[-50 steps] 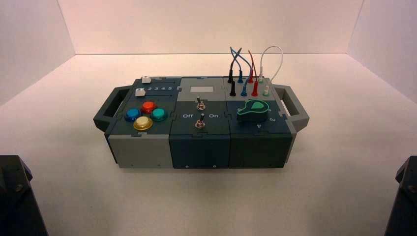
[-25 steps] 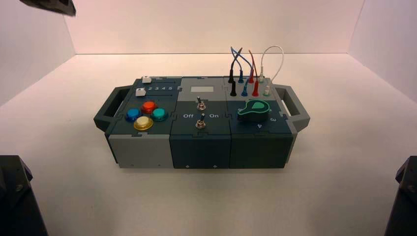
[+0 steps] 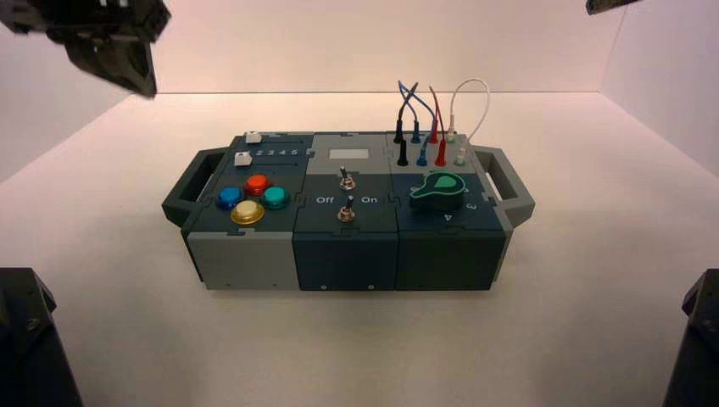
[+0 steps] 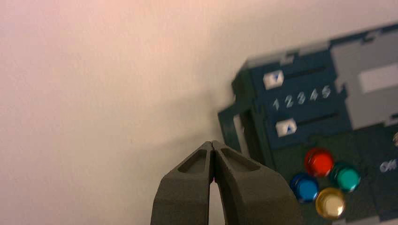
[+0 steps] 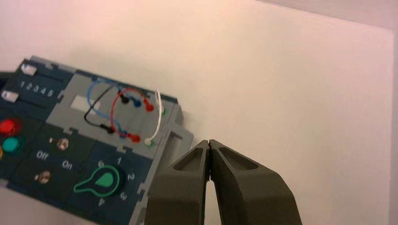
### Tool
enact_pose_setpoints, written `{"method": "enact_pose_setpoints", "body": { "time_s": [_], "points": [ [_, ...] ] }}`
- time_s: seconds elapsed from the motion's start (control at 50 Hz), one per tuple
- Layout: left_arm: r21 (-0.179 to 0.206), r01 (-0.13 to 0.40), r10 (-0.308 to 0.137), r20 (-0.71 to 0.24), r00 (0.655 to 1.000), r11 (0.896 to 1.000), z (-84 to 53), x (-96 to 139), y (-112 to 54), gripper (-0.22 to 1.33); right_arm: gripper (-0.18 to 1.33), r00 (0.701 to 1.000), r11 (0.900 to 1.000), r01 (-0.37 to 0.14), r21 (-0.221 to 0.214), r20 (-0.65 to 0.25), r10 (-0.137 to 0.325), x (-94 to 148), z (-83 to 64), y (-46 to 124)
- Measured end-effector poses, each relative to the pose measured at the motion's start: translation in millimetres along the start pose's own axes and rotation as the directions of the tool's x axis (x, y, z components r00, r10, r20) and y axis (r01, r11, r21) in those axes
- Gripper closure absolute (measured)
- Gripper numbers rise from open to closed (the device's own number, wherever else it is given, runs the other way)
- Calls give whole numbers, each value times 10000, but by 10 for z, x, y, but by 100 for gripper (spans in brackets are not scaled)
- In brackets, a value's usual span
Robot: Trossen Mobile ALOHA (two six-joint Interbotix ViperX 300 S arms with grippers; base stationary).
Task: Move the box to the right.
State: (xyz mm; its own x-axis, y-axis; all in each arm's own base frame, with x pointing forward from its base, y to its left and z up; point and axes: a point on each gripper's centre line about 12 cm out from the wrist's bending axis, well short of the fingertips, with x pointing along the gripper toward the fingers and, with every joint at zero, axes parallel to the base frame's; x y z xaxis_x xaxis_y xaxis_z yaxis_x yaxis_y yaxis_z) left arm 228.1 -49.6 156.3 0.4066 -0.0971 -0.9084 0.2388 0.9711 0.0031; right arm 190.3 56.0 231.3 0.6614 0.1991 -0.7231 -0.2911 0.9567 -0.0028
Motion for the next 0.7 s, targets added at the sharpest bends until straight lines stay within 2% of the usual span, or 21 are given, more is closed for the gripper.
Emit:
{"method": "enact_pose_setpoints", "body": {
  "time_s": [0.16, 0.28, 0.7],
  "points": [
    [-11, 44, -45, -1177, 9930, 10000, -112, 151, -3, 127, 129, 9984, 9999, -96, 43, -551, 98, 2, -60, 17],
    [-15, 56, -57, -1512, 9885, 10000, -144, 202, -3, 127, 129, 9956, 9999, -114, 56, -933, 118, -6, -97, 19],
    [55, 97, -74, -3209, 9471, 9999, -123, 576, 2, 127, 129, 9906, 9999, -124, 9, -1359, 125, -82, -91, 20]
  ]
}}
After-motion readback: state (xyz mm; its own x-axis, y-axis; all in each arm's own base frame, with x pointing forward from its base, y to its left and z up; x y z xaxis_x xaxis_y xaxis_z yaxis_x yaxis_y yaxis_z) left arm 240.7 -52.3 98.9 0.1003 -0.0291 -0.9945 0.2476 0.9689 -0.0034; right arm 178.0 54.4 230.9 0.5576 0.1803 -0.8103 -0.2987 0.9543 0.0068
